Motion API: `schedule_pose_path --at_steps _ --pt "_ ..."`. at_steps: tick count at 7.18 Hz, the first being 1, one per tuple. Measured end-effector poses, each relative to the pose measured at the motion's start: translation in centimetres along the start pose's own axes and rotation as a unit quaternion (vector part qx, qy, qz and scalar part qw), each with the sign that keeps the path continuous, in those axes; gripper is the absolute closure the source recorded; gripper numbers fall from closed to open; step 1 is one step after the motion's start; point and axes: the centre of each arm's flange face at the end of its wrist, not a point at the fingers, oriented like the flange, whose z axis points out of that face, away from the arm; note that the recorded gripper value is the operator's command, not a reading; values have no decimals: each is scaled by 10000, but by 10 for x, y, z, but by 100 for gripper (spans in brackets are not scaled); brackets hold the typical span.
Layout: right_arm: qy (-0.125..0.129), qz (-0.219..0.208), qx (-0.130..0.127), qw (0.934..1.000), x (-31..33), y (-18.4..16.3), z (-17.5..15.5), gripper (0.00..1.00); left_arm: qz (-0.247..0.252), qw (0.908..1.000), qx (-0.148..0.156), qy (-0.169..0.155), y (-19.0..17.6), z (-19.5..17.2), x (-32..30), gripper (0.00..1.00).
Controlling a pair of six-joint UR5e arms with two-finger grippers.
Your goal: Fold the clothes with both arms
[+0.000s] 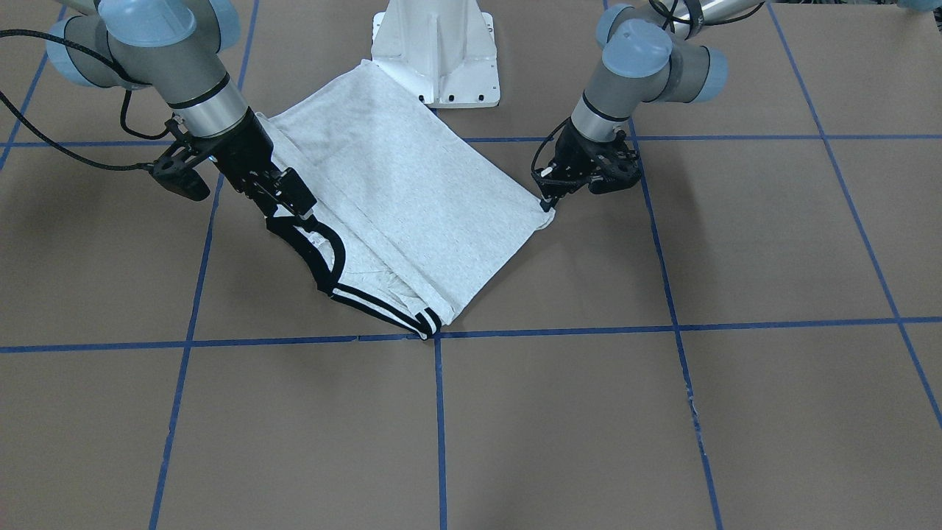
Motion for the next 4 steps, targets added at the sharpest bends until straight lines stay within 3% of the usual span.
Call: schedule_pose_path --at_steps 2,4 --pt "11 2 15 10000 1 0 1 0 15 9982 595 117 -91 6 52 100" --pt "18 -12 25 10000 1 -1 2 0 -88 9950 967 243 -166 29 99 100"
